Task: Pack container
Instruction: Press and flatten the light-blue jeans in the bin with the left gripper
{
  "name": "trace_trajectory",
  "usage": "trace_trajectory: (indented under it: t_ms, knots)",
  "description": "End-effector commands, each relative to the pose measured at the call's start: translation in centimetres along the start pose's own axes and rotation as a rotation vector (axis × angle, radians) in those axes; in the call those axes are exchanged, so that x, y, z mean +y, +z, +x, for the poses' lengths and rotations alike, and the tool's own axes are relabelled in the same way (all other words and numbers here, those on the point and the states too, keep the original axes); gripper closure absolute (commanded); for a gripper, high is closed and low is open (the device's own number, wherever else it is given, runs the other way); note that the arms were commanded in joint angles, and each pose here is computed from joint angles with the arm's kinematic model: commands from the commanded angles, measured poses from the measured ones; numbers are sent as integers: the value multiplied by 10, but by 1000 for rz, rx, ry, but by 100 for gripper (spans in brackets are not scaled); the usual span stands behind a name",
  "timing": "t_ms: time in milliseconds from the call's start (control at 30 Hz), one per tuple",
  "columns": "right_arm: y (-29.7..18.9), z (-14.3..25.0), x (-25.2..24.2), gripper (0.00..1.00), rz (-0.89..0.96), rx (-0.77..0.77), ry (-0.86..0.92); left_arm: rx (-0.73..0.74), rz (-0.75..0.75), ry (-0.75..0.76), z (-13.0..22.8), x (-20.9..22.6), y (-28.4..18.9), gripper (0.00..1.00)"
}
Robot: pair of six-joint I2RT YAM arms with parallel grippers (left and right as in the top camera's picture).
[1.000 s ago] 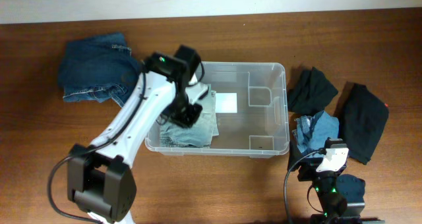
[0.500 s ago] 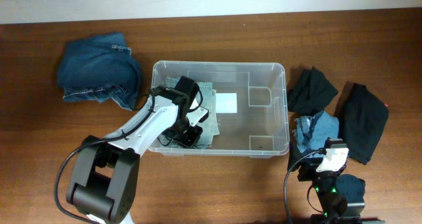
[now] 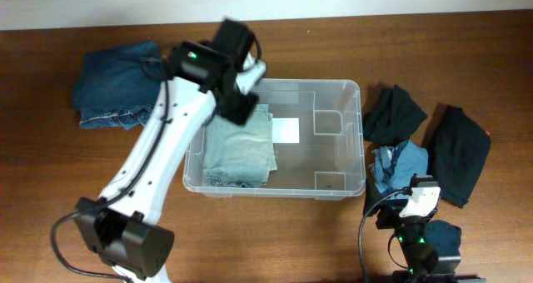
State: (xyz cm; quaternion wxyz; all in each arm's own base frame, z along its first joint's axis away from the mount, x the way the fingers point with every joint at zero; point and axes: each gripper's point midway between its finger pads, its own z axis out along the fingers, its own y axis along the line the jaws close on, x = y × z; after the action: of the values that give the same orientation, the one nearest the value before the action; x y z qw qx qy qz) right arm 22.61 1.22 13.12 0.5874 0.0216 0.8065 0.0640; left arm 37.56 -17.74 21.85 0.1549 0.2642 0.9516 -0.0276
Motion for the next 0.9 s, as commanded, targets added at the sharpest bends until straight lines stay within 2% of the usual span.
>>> trace_trajectory:
  t_ms: [0,133,233,400,533,700,867]
  knots:
    - [1,2,-1,2,3,1,11,-76,-91,-13,-18,29,-7,61]
    - [1,2,-1,2,3,1,11,-17,-109,80,-12,33,35,62]
    - [1,2,-1,2,3,1,11,76,-209,76,8,51,80,62]
    - [1,2,-1,2,3,1,11,201,-358,-76,51,82,143,62]
    - [1,2,-1,2,3,1,11,245,-354,-104,72,86,175,62]
    - [1,2,-1,2,3,1,11,216,-333,-110,62,83,166,66]
    - [1,2,-1,1,3,1,11,59,-236,-135,14,71,103,66]
